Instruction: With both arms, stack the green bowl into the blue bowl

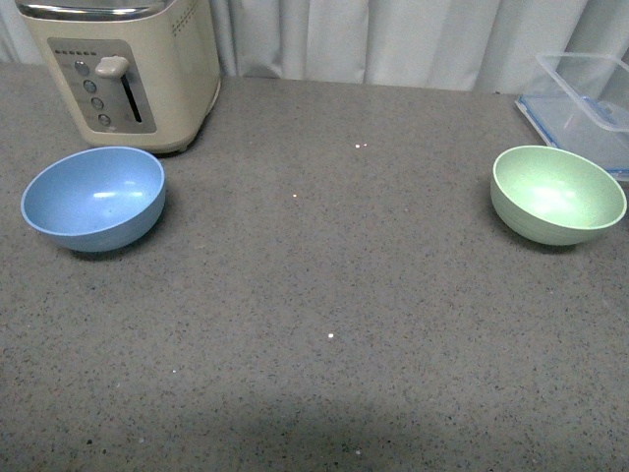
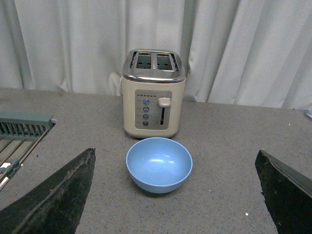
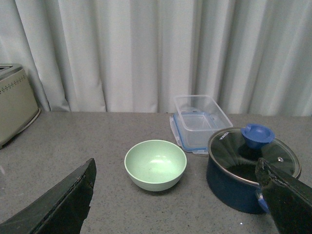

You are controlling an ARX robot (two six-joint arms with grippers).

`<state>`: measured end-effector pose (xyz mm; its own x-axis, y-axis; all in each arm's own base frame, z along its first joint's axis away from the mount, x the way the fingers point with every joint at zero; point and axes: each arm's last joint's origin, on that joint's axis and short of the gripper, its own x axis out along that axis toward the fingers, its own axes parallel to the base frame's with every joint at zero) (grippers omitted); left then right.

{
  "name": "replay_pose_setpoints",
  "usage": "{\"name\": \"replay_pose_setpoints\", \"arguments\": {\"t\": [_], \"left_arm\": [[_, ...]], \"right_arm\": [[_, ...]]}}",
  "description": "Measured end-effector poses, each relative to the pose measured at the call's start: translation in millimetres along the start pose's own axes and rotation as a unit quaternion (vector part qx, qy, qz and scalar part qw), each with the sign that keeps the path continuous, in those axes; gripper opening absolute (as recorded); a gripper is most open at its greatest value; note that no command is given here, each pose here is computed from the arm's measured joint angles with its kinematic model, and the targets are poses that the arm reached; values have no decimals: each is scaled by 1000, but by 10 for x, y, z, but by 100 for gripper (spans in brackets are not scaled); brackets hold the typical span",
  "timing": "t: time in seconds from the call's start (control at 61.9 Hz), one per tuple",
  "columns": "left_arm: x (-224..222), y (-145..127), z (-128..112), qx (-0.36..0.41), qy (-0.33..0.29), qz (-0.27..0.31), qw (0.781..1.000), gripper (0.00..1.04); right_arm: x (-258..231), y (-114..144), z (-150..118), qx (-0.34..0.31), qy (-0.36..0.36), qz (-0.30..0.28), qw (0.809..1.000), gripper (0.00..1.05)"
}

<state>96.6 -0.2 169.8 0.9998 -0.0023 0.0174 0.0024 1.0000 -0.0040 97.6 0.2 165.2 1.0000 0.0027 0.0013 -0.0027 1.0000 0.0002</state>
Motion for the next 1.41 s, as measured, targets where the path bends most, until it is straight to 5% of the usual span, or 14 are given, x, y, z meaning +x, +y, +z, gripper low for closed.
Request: {"name": "replay_pose_setpoints", "arguments": {"t": [1.406], "left_arm": [[0,0,0,0,0,0,1000,98]], "right_arm": [[0,0,0,0,0,0,1000,96]]}}
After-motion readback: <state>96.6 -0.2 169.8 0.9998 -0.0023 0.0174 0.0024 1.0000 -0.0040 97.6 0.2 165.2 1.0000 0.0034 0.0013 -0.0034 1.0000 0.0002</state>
